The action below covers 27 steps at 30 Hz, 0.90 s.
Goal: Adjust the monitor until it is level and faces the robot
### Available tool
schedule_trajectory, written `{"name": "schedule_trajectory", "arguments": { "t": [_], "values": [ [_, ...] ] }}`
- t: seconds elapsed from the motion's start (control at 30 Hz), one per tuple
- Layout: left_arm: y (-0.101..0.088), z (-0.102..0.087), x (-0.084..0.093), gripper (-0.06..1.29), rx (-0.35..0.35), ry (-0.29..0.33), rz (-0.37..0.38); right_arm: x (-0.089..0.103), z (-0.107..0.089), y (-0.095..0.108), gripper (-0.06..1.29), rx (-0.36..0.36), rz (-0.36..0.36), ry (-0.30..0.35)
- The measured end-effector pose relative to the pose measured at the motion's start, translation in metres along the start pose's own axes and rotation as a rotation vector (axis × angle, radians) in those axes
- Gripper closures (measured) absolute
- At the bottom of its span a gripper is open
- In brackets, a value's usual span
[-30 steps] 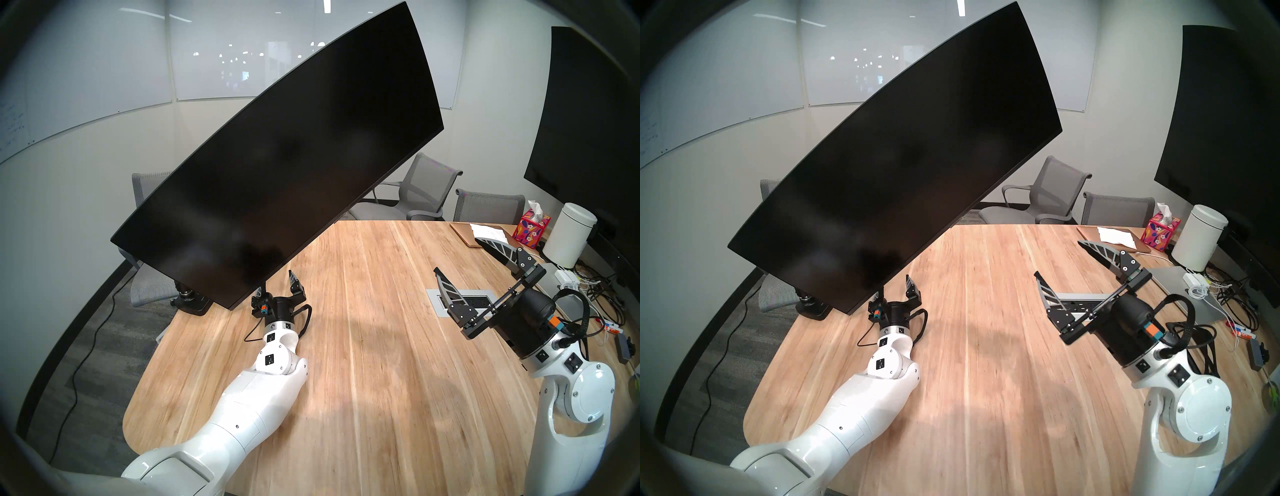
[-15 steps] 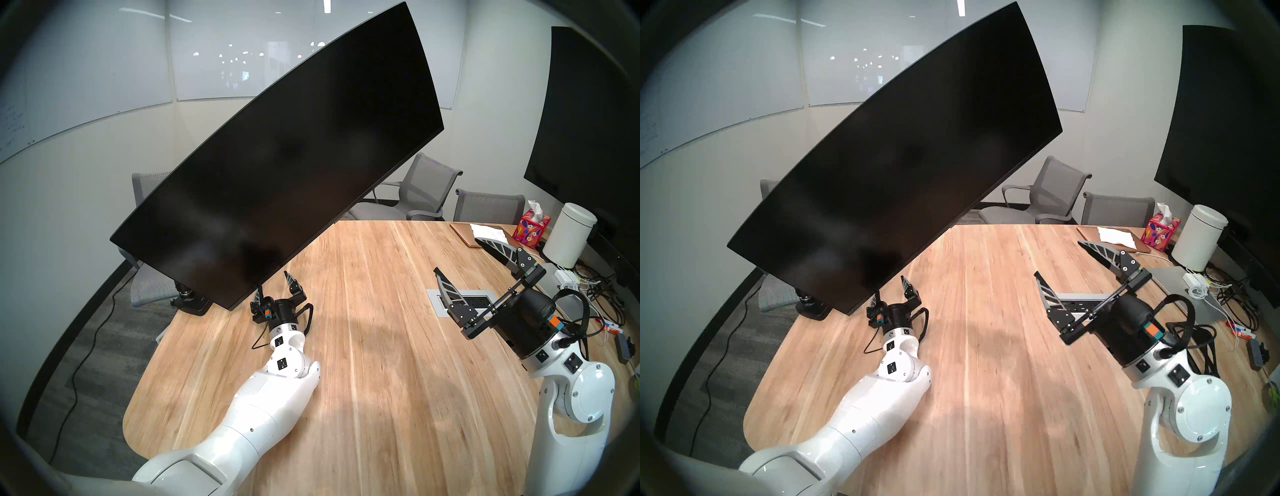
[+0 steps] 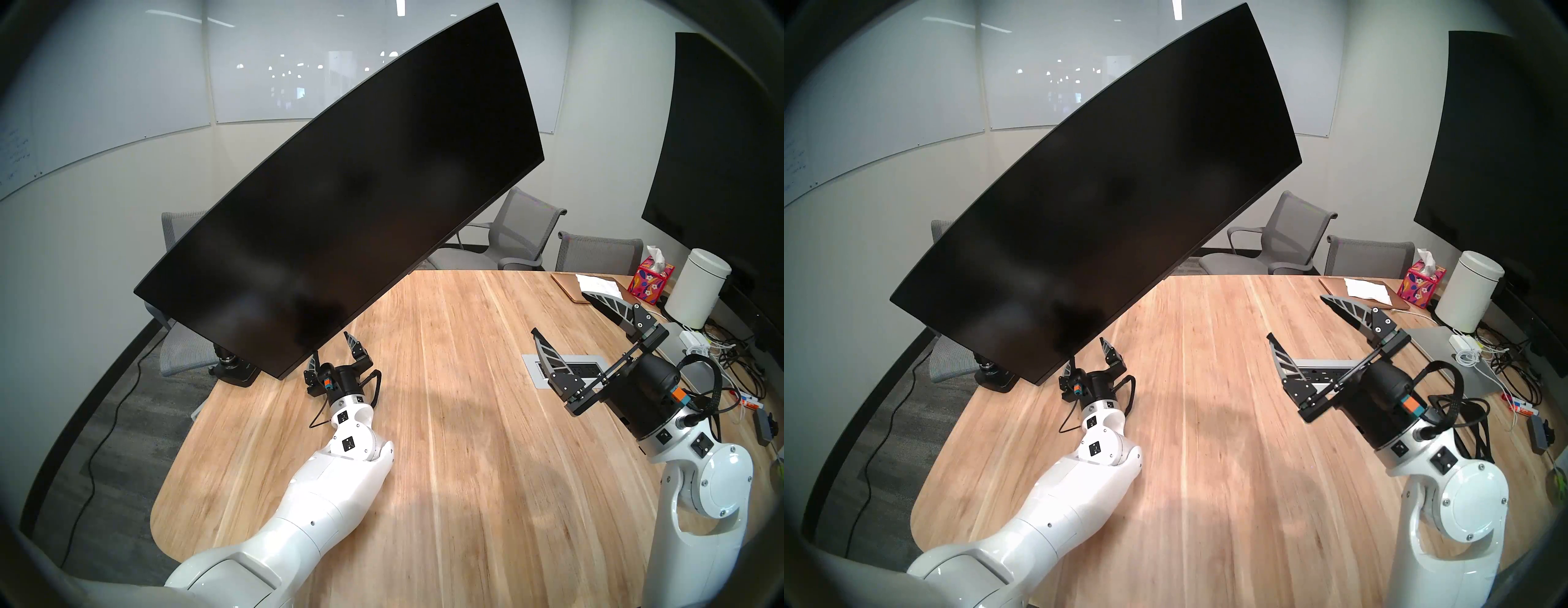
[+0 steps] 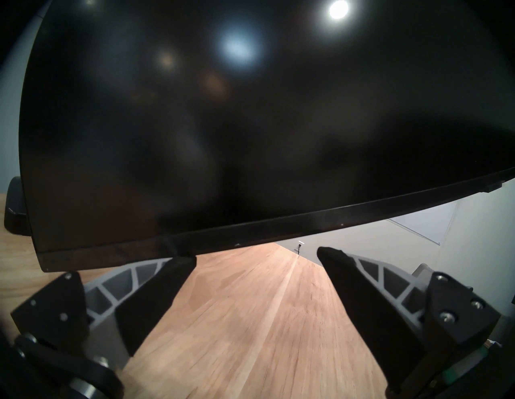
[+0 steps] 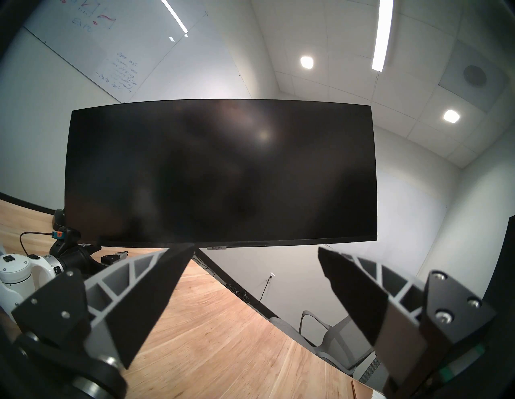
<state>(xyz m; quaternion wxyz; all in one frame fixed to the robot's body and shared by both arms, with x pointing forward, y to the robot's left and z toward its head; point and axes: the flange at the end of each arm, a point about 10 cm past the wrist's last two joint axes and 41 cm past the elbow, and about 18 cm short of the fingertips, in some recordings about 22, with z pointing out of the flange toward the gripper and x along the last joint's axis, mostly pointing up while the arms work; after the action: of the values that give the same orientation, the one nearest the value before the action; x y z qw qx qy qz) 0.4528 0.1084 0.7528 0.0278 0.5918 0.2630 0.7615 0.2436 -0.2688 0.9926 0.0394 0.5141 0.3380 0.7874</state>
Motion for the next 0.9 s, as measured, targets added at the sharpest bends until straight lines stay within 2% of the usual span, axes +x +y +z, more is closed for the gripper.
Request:
{"name": "schedule_trajectory", "arguments": {
  "t": [0.9],
  "values": [
    [-0.0018, 0.0102, 0.0045, -0.01, 0.021, 0.063, 0.075, -0.0003, 0.0000, -0.0001, 0.01, 0.000, 0.000, -0.001]
  ]
}}
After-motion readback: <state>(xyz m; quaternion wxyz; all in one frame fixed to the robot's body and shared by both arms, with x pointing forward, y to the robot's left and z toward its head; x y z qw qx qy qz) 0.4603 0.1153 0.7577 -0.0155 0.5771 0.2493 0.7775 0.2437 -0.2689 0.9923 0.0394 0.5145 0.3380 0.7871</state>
